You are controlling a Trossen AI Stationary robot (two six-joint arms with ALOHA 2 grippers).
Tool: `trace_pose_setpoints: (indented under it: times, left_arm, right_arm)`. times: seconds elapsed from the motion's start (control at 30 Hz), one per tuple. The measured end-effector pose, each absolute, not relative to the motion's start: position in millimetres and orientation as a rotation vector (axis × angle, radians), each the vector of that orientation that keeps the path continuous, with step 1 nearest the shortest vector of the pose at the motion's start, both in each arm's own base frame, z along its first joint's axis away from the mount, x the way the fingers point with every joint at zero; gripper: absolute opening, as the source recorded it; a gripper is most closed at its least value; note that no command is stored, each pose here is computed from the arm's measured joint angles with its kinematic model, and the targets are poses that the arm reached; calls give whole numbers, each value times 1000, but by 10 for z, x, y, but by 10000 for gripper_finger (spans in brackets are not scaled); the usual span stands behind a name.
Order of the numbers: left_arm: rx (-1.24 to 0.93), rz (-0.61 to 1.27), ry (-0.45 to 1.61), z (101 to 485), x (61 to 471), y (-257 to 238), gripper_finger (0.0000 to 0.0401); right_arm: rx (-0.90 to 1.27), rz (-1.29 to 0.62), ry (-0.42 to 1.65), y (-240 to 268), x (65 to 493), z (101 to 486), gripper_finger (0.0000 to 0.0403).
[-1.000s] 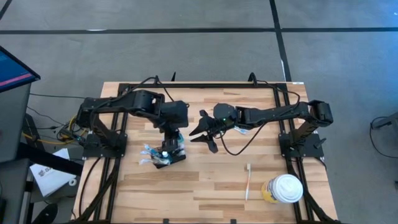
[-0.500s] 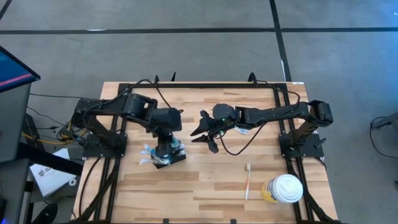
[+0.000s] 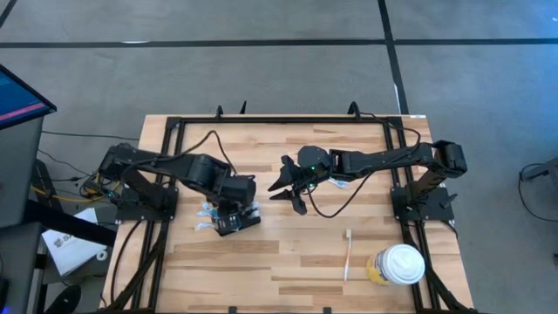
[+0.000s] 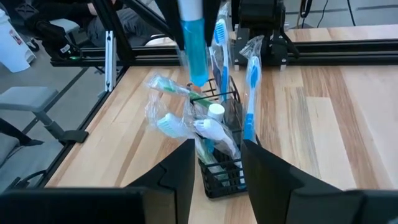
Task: Pick & Place toothbrushing station
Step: Put the mouthwash into the middle section of the mesh organizer
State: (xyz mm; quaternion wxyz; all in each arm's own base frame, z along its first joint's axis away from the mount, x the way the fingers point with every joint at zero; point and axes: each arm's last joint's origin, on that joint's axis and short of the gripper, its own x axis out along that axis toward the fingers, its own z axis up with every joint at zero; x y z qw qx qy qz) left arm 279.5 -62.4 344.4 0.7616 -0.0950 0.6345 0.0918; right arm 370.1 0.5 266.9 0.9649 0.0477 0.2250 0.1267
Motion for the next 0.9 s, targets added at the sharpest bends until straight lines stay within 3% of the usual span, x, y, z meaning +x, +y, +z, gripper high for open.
trace_pose_setpoints:
  times: [0.9]
  left_arm:
    - [-256, 266, 1432, 2886, 2840, -629, 80]
  right_arm:
    - [115, 251, 574, 5, 3645, 2569, 121]
